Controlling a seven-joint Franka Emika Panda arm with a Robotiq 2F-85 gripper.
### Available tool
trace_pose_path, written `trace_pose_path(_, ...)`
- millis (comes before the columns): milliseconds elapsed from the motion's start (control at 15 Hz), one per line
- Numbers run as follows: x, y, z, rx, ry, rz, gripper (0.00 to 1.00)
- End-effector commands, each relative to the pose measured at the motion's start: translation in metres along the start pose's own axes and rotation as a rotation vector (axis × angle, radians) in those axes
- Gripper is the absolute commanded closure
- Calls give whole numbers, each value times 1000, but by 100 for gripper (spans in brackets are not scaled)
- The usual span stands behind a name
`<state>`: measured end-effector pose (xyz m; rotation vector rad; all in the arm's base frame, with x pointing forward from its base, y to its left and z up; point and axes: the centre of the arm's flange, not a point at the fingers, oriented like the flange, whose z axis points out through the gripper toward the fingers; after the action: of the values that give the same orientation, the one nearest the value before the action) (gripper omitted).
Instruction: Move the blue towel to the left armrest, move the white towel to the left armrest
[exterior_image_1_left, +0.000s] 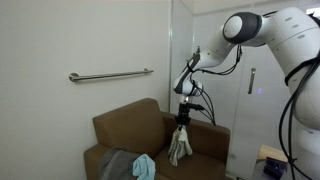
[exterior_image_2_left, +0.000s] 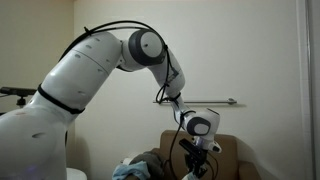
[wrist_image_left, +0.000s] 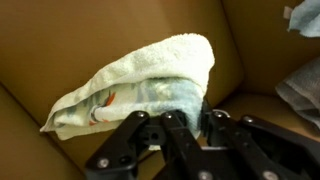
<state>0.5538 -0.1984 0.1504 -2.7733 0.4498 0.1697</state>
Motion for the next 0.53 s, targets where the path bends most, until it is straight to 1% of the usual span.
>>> trace_pose_path(0,-47,-43,-59,-76,4,-180,96)
trace_pose_path(200,-67,-92,-96,-116,73,-308,96)
trace_pose_path(333,-79,-131,-126,-122,138,-386,96)
trace_pose_path(467,-96,-172,-156,-121,226,-443,96)
